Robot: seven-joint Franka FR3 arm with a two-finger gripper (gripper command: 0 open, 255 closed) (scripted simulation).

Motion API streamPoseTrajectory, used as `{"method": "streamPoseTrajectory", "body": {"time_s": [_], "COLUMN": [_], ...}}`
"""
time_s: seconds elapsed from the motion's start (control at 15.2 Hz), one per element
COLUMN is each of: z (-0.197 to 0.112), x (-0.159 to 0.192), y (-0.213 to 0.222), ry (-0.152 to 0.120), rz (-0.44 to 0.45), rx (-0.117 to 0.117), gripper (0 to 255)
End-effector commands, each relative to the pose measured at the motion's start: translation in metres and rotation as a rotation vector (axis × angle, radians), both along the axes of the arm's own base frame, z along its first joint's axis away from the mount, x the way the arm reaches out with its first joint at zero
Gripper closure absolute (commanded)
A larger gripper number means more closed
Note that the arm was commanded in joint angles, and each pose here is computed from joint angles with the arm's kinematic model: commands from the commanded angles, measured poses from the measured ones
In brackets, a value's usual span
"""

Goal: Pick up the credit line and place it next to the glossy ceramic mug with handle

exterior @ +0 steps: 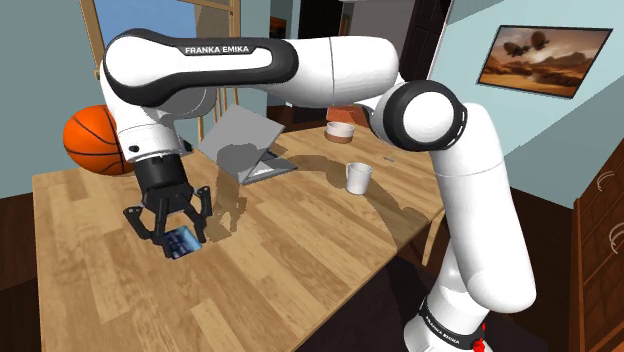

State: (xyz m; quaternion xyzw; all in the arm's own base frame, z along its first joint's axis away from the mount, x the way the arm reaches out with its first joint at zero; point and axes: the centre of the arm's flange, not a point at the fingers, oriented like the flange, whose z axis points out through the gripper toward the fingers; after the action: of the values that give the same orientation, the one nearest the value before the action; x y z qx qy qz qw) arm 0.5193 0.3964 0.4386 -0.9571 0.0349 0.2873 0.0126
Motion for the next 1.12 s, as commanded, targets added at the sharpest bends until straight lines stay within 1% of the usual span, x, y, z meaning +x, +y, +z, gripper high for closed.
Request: {"method": "streamPoseTrajectory", "body": {"time_s": [0.0,0.53,1.06], "z": [0.011,0.051,0.052], "x": [0.001,0.001,-0.002], "y": [0.0,0.0,-0.106], "ry": [0.0,0.0,0.0], "rz": [0.0,0.0,0.0], "rx": [0.0,0.0,0.0], "gripper": [255,255,255]}}
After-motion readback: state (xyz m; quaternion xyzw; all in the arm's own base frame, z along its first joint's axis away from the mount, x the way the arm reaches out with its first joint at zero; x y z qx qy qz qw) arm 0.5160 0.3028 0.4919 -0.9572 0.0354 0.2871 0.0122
